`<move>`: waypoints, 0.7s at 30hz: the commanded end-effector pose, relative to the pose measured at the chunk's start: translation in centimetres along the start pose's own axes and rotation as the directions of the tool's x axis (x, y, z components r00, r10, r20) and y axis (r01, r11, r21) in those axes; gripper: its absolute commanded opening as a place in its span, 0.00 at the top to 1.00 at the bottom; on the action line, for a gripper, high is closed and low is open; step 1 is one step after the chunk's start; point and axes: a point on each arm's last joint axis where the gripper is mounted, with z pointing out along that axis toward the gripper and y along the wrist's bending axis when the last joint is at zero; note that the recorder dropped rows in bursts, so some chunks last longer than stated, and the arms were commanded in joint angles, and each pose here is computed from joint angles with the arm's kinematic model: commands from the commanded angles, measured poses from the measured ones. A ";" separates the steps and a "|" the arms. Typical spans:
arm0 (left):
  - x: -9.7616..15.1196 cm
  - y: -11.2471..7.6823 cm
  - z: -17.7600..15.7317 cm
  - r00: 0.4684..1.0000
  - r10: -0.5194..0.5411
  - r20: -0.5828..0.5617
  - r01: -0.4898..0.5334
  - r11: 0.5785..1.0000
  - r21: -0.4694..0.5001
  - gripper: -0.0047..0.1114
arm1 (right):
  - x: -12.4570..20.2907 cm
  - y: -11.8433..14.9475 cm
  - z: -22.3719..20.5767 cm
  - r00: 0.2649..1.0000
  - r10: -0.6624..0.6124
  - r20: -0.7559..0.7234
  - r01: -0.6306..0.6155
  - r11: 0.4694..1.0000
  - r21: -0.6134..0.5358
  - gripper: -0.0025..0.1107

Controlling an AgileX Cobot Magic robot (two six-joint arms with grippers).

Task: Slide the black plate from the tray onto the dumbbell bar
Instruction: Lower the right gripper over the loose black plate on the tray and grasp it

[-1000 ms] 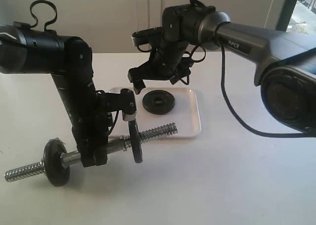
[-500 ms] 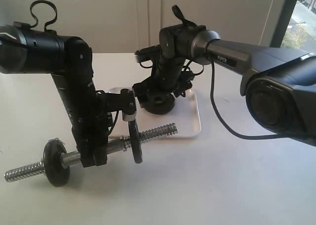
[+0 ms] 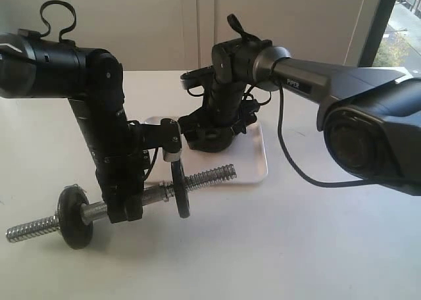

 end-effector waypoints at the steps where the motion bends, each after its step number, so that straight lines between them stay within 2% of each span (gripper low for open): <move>1: -0.4 -0.9 -2.5 0.998 -0.004 0.059 0.004 1.000 0.002 0.96 | 0.4 -0.2 1.1 1.000 0.006 -0.030 -0.006 1.000 0.003 0.06; 9: -0.5 -0.9 -2.5 0.998 0.002 0.060 -0.002 1.000 0.000 0.96 | 0.2 -0.1 1.6 1.000 0.017 0.000 -0.017 1.000 0.000 0.06; 16: -0.5 -0.8 -2.5 0.998 0.002 0.064 -0.002 1.000 -0.006 0.96 | 1.0 -0.1 2.5 0.998 0.017 -0.056 -0.017 1.000 0.005 0.06; 18: -0.5 -0.8 -2.5 0.998 0.002 0.064 -0.002 1.000 -0.006 0.96 | 1.1 -0.1 2.5 0.998 0.016 -0.068 -0.016 1.000 0.007 0.11; 20: -0.5 -0.8 -2.5 0.998 0.002 0.064 -0.002 1.000 -0.006 0.96 | 1.2 -0.2 2.5 0.996 0.023 -0.087 -0.023 1.000 0.009 0.22; 21: -0.5 -0.8 -2.5 0.998 0.002 0.064 -0.002 1.000 -0.006 0.96 | 1.4 -0.2 2.5 0.995 0.025 -0.099 -0.024 1.000 0.011 0.31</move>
